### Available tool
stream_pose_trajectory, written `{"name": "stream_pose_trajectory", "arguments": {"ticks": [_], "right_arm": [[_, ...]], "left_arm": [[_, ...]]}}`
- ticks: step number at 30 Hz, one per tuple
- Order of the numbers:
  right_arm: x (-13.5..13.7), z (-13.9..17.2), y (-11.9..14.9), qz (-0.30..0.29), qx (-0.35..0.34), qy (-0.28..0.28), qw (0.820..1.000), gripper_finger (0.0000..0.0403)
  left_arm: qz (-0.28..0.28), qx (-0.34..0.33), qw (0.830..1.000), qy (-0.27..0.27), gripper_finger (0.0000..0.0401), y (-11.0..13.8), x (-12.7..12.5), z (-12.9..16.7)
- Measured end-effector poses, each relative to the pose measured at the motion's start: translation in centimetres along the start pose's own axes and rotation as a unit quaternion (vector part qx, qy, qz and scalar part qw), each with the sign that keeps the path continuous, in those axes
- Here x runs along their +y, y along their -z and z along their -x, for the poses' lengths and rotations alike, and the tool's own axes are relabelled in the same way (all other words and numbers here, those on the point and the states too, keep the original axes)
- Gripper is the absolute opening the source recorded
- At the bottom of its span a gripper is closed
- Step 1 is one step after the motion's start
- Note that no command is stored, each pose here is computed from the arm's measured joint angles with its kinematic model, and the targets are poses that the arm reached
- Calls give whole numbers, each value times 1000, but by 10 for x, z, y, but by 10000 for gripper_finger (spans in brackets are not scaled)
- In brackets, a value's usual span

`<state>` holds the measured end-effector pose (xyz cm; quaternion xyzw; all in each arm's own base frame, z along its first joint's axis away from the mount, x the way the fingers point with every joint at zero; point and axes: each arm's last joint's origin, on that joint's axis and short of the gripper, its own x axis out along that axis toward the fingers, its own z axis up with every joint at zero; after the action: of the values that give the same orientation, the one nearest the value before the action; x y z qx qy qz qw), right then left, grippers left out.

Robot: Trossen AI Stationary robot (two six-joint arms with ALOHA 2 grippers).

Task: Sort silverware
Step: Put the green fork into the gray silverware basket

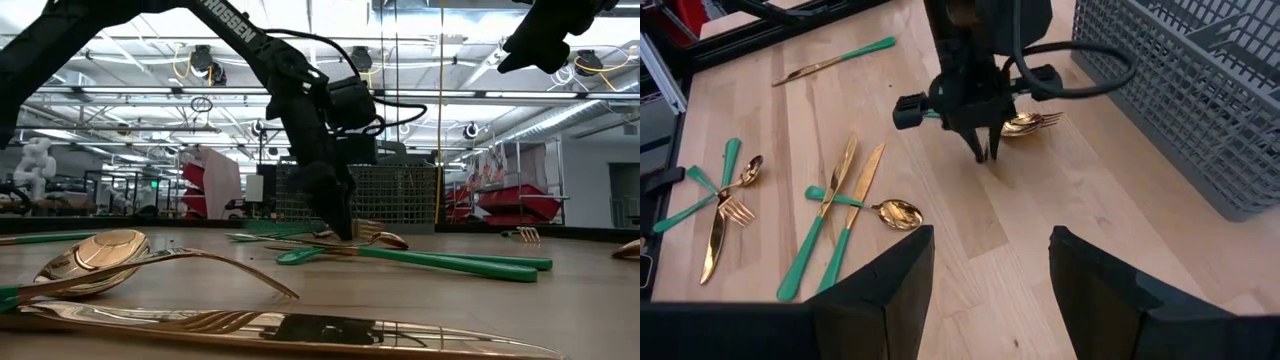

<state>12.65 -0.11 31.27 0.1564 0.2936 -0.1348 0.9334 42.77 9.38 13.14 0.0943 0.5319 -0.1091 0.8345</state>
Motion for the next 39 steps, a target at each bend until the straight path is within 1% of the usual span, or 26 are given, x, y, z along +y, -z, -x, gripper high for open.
{"name": "stream_pose_trajectory", "arguments": {"ticks": [1, 2, 3, 7, 10, 13, 14, 16, 17, 18, 19, 20, 21, 22, 24, 25, 26, 28, 29, 30, 32, 33, 34, 35, 38, 39], "right_arm": [[0, 0, 0, 0, 0, 1, 1000, 187], [0, 0, 0, 0, 0, 1, 1000, 187], [0, 0, 0, 0, 0, 1, 1000, 187], [0, 0, 0, -2, -1, 2, 1000, 187], [-1, 0, 0, -10, -5, 12, 1000, 187], [-1, 0, 0, -11, -5, 13, 1000, 187], [-1, 0, 0, -10, -6, 13, 1000, 187], [-1, 0, 0, -9, -7, 16, 1000, 187], [-1, 0, -1, -10, -11, 24, 1000, 187], [-2, 0, -1, -10, -15, 33, 999, 187], [-2, 0, -1, -10, -18, 41, 999, 187], [-3, 0, -2, -10, -23, 48, 999, 187], [-3, 0, -2, -11, -29, 55, 998, 187], [-3, 0, -3, -11, -32, 61, 998, 187], [-3, -1, -4, -11, -39, 68, 997, 187], [-3, -1, -4, -10, -41, 67, 997, 187], [-3, -1, -4, -8, -41, 67, 997, 187], [-3, -1, -4, -8, -42, 67, 997, 187], [-3, -1, -4, -8, -42, 67, 997, 187], [-3, -1, -4, -8, -42, 67, 997, 187], [-3, -1, -5, -8, -43, 69, 997, 187], [-3, -1, -5, -8, -44, 71, 997, 187], [-3, -1, -5, -8, -47, 75, 996, 187], [-3, -1, -5, -9, -49, 76, 996, 187], [-3, -1, -6, -14, -54, 75, 996, 187], [-3, -1, -6, -15, -56, 74, 996, 187]], "left_arm": [[16, 0, 1000, -1, 30, 0, 0, 1], [30, -2, 1000, -3, 16, 0, 0, 2], [46, -3, 999, -5, 12, -1, 0, 3], [73, -3, 997, -28, 7, -7, -5, 8], [93, -22, 995, -33, 6, -23, -11, 18], [120, -49, 991, -37, 6, -44, -20, 46], [127, -71, 988, -50, 6, -54, -22, 61], [141, -105, 978, -112, 6, -69, -27, 96], [146, -134, 965, -172, 5, -77, -27, 117], [157, -174, 941, -243, 5, -83, -25, 140], [175, -205, 909, -318, 5, -86, -22, 162], [195, -242, 869, -385, 5, -86, -17, 185], [213, -283, 827, -437, 5, -85, -10, 207], [226, -327, 788, -470, 5, -80, -4, 227], [240, -393, 728, -508, 5, -61, 7, 252], [250, -418, 702, -519, 5, -48, 13, 257], [253, -432, 689, -524, 5, -33, 18, 258], [236, -451, 693, -510, 5, -1, 24, 248], [225, -470, 690, -503, 5, 13, 28, 240], [218, -488, 680, -501, 5, 25, 29, 234], [218, -515, 647, -519, 5, 44, 32, 226], [220, -520, 633, -530, 5, 52, 34, 222], [225, -518, 625, -539, 5, 60, 38, 217], [230, -509, 627, -544, 5, 67, 42, 210], [223, -472, 653, -548, 5, 78, 54, 192], [214, -476, 653, -549, 5, 79, 56, 190]]}}
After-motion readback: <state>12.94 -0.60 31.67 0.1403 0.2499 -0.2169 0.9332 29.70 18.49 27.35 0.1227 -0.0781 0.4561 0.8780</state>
